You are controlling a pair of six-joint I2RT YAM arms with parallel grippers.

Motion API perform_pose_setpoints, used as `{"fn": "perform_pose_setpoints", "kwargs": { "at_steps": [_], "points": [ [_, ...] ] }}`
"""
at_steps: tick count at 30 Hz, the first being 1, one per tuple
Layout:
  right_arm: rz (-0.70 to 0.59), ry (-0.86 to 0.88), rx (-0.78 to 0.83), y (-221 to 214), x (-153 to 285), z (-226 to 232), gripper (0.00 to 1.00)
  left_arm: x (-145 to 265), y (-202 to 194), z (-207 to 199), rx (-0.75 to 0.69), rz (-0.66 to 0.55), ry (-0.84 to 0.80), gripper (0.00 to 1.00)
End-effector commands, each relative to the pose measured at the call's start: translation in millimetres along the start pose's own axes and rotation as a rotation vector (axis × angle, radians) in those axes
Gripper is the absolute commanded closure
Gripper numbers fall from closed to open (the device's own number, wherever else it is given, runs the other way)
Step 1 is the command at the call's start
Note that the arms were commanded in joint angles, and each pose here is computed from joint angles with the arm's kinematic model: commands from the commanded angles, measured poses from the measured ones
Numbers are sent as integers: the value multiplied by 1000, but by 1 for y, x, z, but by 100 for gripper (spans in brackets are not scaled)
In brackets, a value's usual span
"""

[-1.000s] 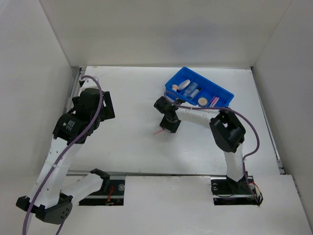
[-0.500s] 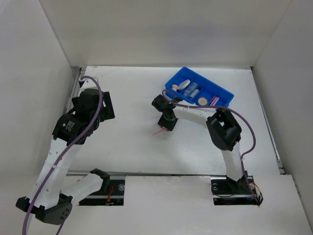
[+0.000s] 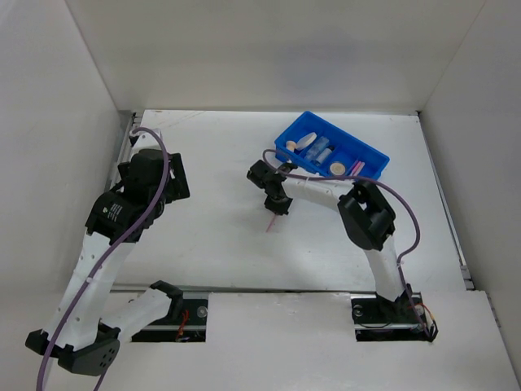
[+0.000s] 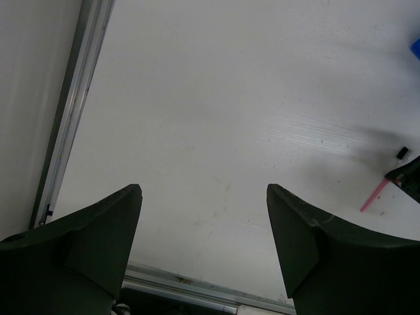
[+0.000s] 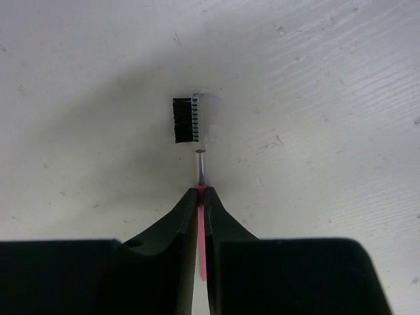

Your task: Organize the makeup

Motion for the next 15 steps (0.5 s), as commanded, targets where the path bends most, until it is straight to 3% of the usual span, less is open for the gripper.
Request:
{"fn": "perform_pose_setpoints", "kwargs": {
  "at_steps": [1, 9, 15],
  "points": [
    [-76, -68, 32, 3, 1, -11, 88, 3, -2, 6, -7, -15, 25, 26],
    [-228, 90, 38, 38, 82, -14, 90, 3, -2, 7, -16, -15, 25, 26],
    [-304, 112, -101, 122, 100, -57, 90, 3, 0, 6, -16, -15, 25, 26]
  ]
}}
Point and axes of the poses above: each gripper's point midway between its finger pads, its own x axis back along the fingers, its own z axis along the line the jaws close on, y = z × x, the point moved 7 cm from there along x, back along the fingers, and after that the axes turned 9 degrees about -x, right-handed, at the moved point
